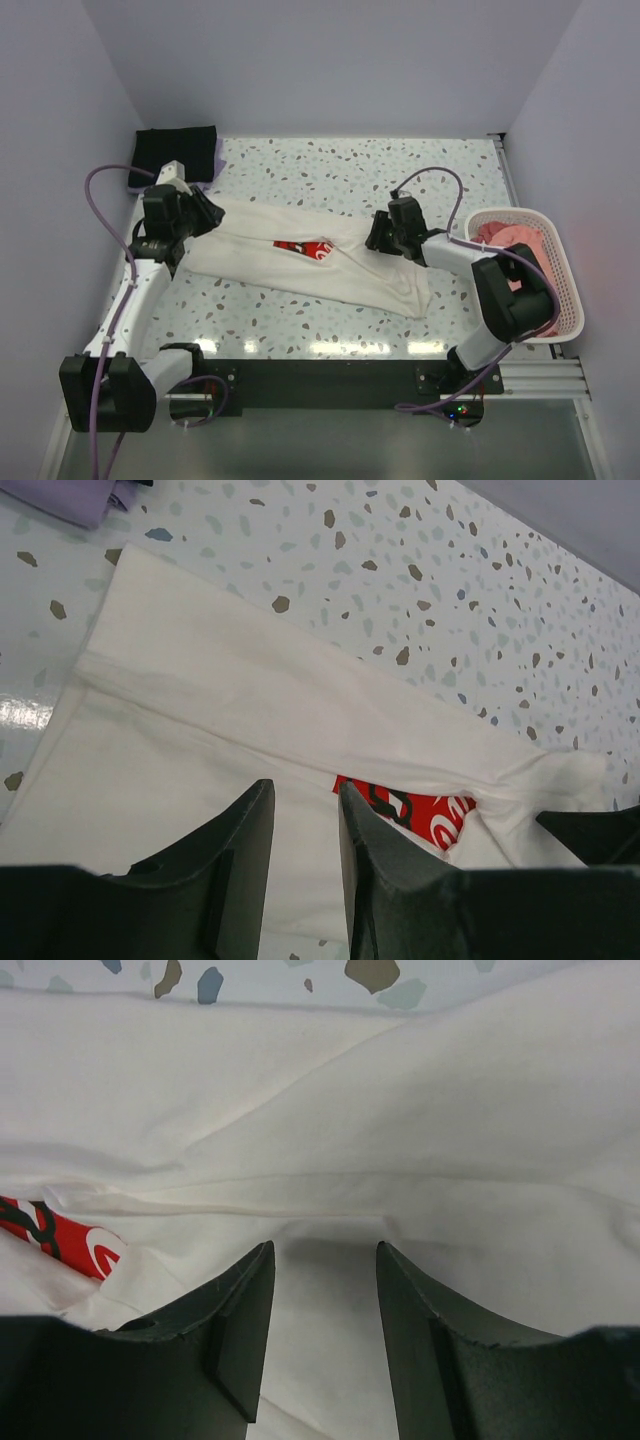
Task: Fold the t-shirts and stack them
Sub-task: Fold the tshirt
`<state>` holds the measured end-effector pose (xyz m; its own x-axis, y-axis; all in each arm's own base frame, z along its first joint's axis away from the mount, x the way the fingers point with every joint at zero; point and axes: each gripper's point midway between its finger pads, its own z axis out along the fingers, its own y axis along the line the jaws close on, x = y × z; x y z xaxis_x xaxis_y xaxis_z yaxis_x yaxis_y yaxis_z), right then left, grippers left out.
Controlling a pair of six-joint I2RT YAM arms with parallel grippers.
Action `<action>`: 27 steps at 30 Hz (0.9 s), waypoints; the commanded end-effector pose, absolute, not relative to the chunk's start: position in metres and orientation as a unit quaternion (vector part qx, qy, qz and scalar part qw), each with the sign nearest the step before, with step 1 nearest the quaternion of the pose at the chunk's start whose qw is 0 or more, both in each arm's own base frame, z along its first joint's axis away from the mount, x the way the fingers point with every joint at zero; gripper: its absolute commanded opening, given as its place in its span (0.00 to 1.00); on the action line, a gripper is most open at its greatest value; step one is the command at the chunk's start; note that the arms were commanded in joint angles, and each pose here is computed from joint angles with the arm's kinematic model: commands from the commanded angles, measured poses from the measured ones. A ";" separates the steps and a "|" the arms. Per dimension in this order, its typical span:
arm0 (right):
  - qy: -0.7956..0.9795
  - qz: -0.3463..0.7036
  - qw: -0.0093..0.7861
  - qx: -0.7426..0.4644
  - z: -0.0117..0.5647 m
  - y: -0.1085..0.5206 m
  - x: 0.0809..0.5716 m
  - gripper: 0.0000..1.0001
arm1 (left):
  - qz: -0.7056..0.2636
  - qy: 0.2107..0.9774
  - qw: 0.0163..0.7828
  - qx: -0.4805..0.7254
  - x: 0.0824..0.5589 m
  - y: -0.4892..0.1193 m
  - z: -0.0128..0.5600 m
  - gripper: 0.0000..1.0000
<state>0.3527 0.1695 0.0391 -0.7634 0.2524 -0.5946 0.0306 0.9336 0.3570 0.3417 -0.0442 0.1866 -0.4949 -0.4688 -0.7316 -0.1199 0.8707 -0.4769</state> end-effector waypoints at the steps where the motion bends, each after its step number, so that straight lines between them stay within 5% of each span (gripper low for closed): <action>1: 0.908 0.162 0.380 0.074 0.053 0.176 0.374 0.48 | -0.176 0.844 0.485 -0.148 0.343 -0.043 0.188 0.37; 20: 0.914 0.131 0.377 0.075 0.044 0.170 0.380 0.44 | -0.179 0.845 0.482 -0.145 0.340 -0.044 0.183 0.36; 27: 0.915 0.152 0.367 0.071 0.044 0.178 0.376 0.19 | -0.176 0.845 0.484 -0.146 0.339 -0.043 0.183 0.36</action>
<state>0.3625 0.1667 0.0283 -0.7489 0.2279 -0.6222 0.0511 0.9560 0.2888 0.3377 -0.0434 0.1757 -0.5168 -0.4403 -0.7342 -0.1130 0.8852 -0.4513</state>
